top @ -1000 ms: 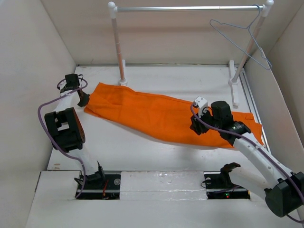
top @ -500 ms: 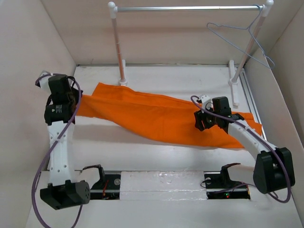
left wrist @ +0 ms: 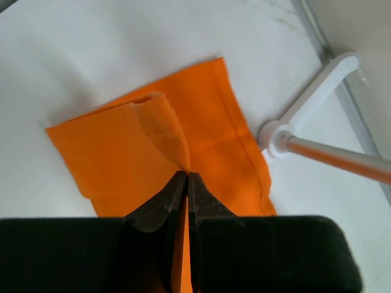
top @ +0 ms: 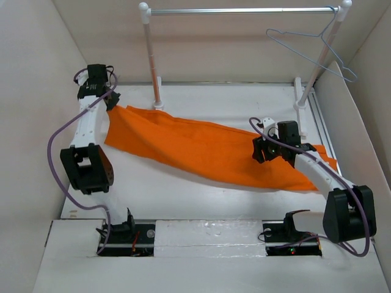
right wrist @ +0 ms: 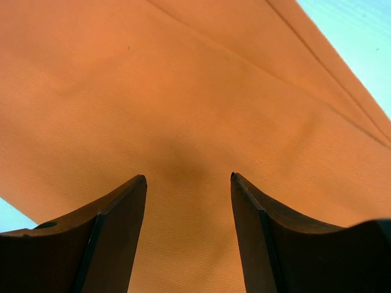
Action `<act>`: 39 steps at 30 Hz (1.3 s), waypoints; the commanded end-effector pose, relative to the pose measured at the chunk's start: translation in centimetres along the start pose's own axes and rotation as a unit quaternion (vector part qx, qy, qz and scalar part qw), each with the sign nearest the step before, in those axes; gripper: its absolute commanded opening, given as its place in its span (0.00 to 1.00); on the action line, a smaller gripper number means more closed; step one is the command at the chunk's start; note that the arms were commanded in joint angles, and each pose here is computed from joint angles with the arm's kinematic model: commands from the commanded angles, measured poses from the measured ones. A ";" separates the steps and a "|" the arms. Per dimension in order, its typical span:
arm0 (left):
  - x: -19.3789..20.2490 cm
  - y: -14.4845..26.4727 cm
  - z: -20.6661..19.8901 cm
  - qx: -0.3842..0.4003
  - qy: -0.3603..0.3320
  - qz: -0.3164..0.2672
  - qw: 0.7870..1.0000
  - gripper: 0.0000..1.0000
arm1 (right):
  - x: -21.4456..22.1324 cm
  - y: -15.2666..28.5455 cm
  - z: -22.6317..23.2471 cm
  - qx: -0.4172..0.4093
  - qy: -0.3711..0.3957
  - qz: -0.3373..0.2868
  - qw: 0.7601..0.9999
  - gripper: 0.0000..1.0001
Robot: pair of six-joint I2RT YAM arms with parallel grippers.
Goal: Place the trousers on the hanger
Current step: Fold the trousers at the center of the board.
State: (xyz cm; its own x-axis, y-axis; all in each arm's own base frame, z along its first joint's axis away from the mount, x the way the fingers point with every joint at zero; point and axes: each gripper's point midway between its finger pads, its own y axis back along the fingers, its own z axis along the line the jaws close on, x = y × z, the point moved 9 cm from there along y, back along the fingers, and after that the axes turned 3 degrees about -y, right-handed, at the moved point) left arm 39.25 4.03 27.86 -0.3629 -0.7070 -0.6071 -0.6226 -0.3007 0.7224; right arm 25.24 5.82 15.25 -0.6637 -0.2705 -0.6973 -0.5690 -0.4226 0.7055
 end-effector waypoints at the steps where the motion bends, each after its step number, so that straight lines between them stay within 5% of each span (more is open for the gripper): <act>1: -3.7 2.2 -3.2 0.049 0.003 -0.065 0.997 0.00 | -2.8 0.8 -0.4 0.018 0.014 -0.051 0.998 0.63; 4: -3.6 -0.6 -2.9 0.019 -0.014 -0.051 0.998 0.00 | -3.8 -0.1 -0.8 0.022 0.018 -0.074 0.997 0.60; 5: -3.4 -2.3 -2.4 0.003 -0.022 -0.037 0.999 0.00 | -5.8 -0.9 -1.0 -0.001 0.034 -0.113 0.993 0.47; 8: -2.5 -5.0 -1.5 -0.027 -0.030 -0.017 0.999 0.00 | -6.7 -3.3 -0.9 -0.046 0.064 -0.101 0.992 0.33; 16: 0.8 -9.9 1.2 -0.087 -0.071 0.032 0.993 0.00 | -13.2 -10.6 1.2 -0.171 0.156 -0.076 0.970 0.51; 18: 0.6 -9.4 1.1 -0.074 -0.074 0.023 0.994 0.00 | -12.3 -13.6 1.0 -0.203 0.128 -0.056 0.969 0.51; 39: 0.5 -7.5 1.1 -0.042 -0.071 0.014 0.996 0.00 | -6.4 -15.6 -0.1 -0.248 0.079 0.020 0.965 0.50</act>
State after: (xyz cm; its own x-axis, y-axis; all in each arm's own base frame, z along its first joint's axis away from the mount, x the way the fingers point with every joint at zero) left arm 43.67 6.61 19.25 -0.5139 -0.6329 -0.5791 -0.5003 -0.3273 0.8016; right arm 38.14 14.43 9.19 -0.5852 -0.4134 -0.6975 -0.2312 -0.7394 0.6323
